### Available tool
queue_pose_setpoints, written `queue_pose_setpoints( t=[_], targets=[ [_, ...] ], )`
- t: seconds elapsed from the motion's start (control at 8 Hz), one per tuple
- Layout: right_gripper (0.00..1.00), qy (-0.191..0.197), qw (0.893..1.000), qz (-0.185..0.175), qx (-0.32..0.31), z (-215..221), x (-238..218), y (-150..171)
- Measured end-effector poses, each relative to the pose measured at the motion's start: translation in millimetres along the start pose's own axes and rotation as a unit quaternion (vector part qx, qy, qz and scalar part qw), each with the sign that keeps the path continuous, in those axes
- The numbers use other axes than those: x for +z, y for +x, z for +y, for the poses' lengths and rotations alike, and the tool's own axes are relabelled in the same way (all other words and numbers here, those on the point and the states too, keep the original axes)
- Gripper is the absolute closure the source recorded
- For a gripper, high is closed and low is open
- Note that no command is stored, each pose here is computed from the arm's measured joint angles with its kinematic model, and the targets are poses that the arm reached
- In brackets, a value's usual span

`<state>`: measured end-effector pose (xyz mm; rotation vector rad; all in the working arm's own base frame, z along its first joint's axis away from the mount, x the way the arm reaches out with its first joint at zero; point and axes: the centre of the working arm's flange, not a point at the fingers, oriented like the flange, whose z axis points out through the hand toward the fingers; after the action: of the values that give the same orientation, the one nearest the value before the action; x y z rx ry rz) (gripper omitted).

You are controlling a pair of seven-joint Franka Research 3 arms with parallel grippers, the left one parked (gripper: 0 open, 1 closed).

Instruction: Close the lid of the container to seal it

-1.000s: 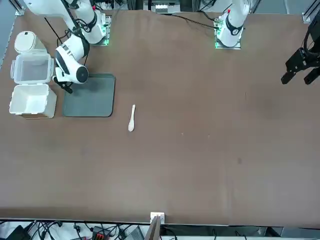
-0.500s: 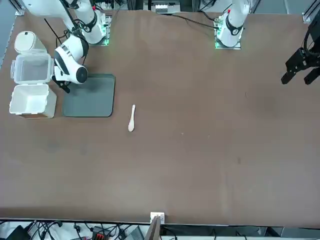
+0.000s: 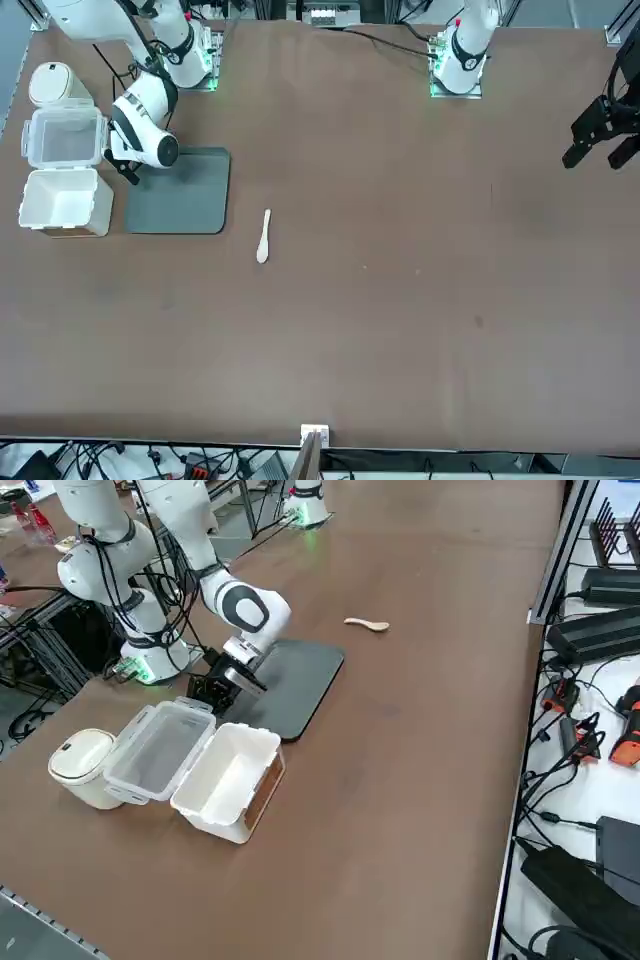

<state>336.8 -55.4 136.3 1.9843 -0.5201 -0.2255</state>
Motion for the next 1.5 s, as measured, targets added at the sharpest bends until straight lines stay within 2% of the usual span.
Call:
queue_pose_setpoints(
  t=[1.5],
  targets=[
    [0.98, -0.059, 0.997, 0.039, -0.004, 10, -6, 10]
  ],
)
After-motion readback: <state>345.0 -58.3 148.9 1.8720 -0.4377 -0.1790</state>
